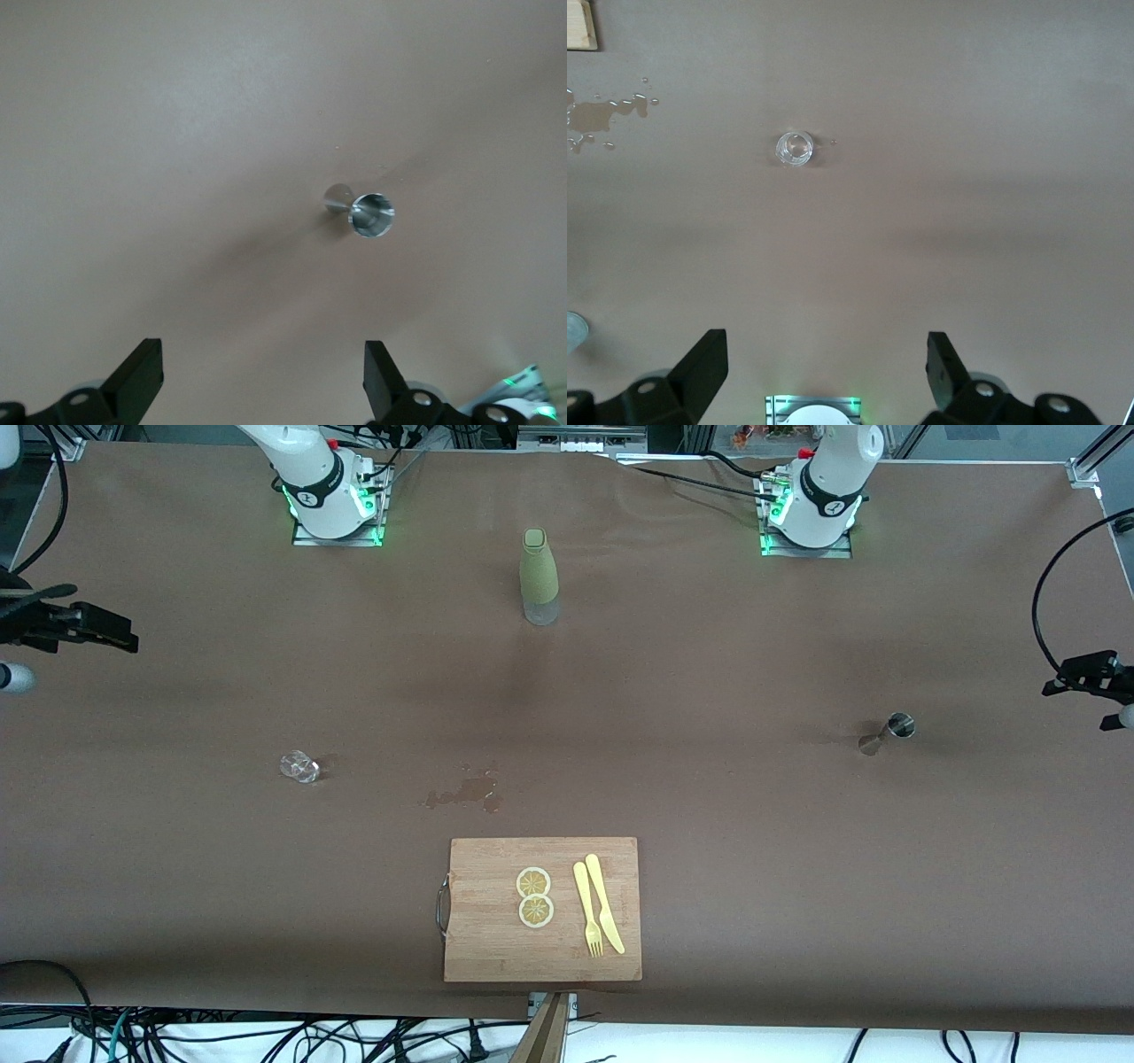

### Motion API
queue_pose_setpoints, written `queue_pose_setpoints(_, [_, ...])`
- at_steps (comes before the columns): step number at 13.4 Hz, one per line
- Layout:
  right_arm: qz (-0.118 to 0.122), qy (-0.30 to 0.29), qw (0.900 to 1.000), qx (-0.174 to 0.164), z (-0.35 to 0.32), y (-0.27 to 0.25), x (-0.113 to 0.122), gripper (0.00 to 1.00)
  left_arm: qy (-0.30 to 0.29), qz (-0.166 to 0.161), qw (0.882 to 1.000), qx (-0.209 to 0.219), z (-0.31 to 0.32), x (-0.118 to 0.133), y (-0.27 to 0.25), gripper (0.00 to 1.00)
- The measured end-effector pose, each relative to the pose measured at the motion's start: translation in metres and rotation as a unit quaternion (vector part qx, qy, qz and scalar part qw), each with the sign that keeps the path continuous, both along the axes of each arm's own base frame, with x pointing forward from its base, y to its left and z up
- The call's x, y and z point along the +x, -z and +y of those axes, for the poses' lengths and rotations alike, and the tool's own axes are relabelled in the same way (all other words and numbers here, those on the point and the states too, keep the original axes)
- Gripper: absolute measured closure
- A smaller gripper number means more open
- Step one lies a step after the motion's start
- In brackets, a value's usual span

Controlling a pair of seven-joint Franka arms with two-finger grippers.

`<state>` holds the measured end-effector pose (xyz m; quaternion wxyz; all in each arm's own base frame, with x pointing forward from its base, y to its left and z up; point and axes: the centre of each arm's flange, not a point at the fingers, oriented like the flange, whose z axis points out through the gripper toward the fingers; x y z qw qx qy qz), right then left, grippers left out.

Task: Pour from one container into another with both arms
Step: 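Lower the right gripper toward the glass cup while the left gripper approaches the jigger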

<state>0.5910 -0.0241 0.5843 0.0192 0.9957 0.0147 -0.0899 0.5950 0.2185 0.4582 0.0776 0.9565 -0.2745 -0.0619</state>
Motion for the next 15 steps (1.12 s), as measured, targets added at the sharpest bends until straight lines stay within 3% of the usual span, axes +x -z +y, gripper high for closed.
queue_pose_setpoints(4, [0.017,-0.002,1.000,-0.001,0.001,0.037,0.018,0.00,0.074,-0.016,0.995,-0.062,0.027,0.004,0.048,0.00])
queue_pose_setpoints(9, [0.052,-0.011,0.999,0.002,0.001,0.071,0.026,0.00,0.178,-0.069,0.968,-0.165,0.071,-0.004,0.122,0.00])
queue_pose_setpoints(11, [0.059,-0.057,0.997,0.013,-0.004,0.086,0.030,0.00,0.213,-0.096,0.949,-0.211,0.076,-0.005,0.157,0.00])
queue_pose_setpoints(13, [0.043,-0.121,0.991,0.027,-0.021,0.103,0.039,0.00,0.241,-0.116,0.928,-0.258,0.072,-0.005,0.194,0.00])
queue_pose_setpoints(15, [0.024,-0.195,0.980,0.041,-0.043,0.123,0.046,0.00,0.253,-0.129,0.912,-0.295,0.073,-0.009,0.222,0.00])
